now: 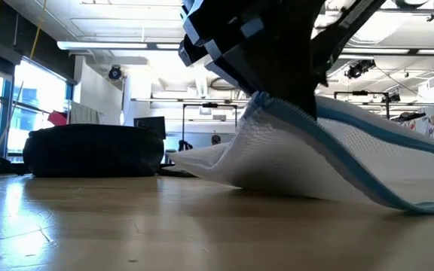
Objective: Unpack backpack
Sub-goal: Put the pink charger adapter into the transparent zipper bag
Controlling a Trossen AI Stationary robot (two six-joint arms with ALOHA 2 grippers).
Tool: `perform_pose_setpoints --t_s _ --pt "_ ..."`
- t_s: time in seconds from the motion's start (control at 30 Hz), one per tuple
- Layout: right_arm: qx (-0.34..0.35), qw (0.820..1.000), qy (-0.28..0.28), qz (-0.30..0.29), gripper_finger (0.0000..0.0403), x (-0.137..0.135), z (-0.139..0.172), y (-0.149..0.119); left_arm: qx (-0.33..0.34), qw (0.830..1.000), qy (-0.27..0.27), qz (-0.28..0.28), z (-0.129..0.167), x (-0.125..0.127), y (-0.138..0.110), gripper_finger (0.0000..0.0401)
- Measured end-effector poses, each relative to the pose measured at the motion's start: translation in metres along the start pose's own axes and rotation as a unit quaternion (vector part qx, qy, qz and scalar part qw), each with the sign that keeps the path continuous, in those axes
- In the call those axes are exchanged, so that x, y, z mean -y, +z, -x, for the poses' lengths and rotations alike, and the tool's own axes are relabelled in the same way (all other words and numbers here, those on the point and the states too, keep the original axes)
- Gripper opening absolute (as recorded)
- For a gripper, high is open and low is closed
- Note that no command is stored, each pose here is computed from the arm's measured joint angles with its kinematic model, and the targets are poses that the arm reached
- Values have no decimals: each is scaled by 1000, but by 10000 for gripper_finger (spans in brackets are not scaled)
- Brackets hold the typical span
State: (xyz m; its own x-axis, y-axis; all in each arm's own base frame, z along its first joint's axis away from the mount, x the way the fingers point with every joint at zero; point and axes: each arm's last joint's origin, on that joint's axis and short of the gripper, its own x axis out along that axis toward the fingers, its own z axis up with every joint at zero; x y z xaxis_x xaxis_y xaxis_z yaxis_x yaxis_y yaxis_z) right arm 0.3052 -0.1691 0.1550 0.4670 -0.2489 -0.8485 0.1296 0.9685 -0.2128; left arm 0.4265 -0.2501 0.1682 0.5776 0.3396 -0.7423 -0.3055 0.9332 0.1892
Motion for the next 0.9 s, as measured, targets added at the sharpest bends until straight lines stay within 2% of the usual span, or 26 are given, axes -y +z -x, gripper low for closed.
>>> perform_pose_setpoints --t_s 0.2,0.47,0.6,0.77,0.9 --pt "0 1000 25 4 284 16 -14 -6 13 1000 -11 12 0 2 3 0" --pt "-8 999 30 16 272 18 -26 -12 21 999 -19 23 0 4 5 0" --pt "-30 998 58 25 244 13 -30 -18 22 999 -20 30 0 4 5 0" --pt "-35 997 67 14 175 10 -30 -17 21 999 -21 32 2 6 4 0" --pt "-42 996 71 16 171 2 -29 -15 22 999 -23 29 4 8 2 0"
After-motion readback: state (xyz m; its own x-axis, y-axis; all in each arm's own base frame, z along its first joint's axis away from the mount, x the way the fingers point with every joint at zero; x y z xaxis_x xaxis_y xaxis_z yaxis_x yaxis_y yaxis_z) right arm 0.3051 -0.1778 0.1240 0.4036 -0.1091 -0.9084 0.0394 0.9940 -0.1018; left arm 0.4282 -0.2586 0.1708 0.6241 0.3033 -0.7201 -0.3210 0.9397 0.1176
